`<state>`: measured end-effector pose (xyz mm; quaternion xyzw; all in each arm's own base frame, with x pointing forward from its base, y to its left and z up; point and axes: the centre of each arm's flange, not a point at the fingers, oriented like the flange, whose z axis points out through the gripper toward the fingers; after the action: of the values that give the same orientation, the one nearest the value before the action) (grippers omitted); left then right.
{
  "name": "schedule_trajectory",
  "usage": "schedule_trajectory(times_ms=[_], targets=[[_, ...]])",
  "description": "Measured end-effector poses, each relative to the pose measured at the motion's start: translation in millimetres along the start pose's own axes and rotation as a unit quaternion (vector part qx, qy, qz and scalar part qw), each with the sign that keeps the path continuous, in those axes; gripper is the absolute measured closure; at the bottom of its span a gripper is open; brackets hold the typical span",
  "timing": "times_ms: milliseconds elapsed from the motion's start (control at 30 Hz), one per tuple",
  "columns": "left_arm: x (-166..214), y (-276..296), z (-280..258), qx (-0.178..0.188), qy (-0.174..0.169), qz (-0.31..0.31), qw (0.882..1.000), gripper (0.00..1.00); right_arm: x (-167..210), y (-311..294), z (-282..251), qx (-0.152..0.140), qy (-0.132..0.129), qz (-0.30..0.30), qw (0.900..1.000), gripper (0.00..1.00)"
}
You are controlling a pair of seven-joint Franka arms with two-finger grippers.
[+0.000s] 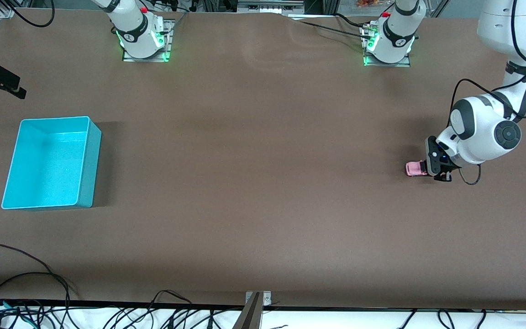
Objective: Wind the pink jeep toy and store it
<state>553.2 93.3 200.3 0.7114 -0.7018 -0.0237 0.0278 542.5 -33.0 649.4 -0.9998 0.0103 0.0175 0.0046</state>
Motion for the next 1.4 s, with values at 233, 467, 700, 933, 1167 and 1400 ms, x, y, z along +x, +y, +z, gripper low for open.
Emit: schedule_trajectory(times_ms=[233, 467, 700, 933, 1167, 1400], targets=[[-28.5, 2.9, 0.0, 0.002, -0.007, 0.004, 1.0, 0.5, 0.0, -0.1, 0.0, 0.0, 0.0, 0.0, 1.0, 0.0], [-59.6, 6.6, 0.0, 0.007, -0.014, 0.014, 1.0, 0.5, 0.1, -1.2, -0.1, 0.0, 0.0, -0.001, 1.0, 0.0], [-97.5, 13.1, 0.4, 0.016, -0.028, 0.029, 0.999, 0.5, 0.1, -1.4, -0.1, 0.0, 0.0, -0.001, 1.0, 0.0], [-123.2, 17.0, 0.2, 0.018, -0.038, 0.041, 0.998, 0.5, 0.1, -1.3, -0.1, 0.0, 0.0, -0.001, 1.0, 0.0], [-123.5, 16.9, 0.3, 0.019, -0.037, 0.041, 0.998, 0.5, 0.1, -1.1, -0.1, 0.0, 0.0, -0.001, 1.0, 0.0], [-124.3, 21.7, 22.8, -0.003, -0.033, 0.039, 0.999, 0.25, 0.1, -0.8, -0.1, 0.0, 0.0, -0.001, 1.0, 0.0]])
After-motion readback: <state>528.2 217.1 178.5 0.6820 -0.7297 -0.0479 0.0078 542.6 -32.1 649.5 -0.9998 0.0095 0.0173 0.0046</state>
